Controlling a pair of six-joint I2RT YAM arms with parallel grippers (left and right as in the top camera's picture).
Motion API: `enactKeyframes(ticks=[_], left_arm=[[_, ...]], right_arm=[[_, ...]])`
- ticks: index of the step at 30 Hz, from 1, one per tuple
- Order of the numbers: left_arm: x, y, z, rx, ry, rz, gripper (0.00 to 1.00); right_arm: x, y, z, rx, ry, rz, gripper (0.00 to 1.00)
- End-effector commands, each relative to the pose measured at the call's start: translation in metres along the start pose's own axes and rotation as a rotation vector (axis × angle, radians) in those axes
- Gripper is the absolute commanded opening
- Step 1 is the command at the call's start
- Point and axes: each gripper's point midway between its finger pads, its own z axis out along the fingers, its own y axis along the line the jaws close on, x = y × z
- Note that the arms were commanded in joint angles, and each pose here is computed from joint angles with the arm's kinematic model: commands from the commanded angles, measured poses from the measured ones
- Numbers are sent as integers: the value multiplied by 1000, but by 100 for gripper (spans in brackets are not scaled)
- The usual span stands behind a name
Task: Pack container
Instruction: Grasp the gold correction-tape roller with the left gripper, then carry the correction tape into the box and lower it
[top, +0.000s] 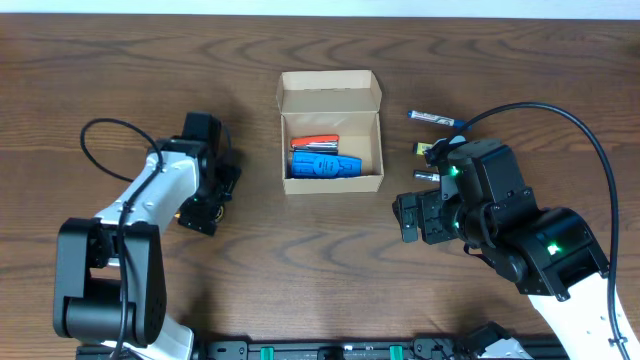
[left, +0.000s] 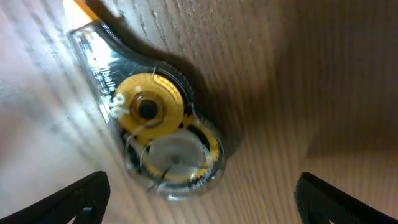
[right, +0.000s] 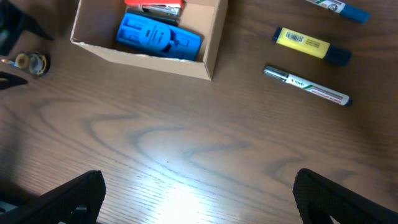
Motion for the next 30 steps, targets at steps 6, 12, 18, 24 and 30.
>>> enactKeyframes(ticks=[6, 12, 18, 24, 30], left_arm=[[-7, 14, 16, -17, 13, -44, 97], [-10, 21, 21, -25, 8, -54, 92], [-10, 26, 23, -38, 3, -55, 80], [-10, 28, 24, -45, 4, -54, 66], [-10, 28, 24, -47, 4, -54, 49]], right_arm=[[0, 1, 0, -1, -1, -14, 99], [0, 1, 0, -1, -1, -14, 99], [0, 1, 0, -1, -1, -14, 99], [0, 1, 0, -1, -1, -15, 99], [0, 1, 0, -1, 0, -15, 99]])
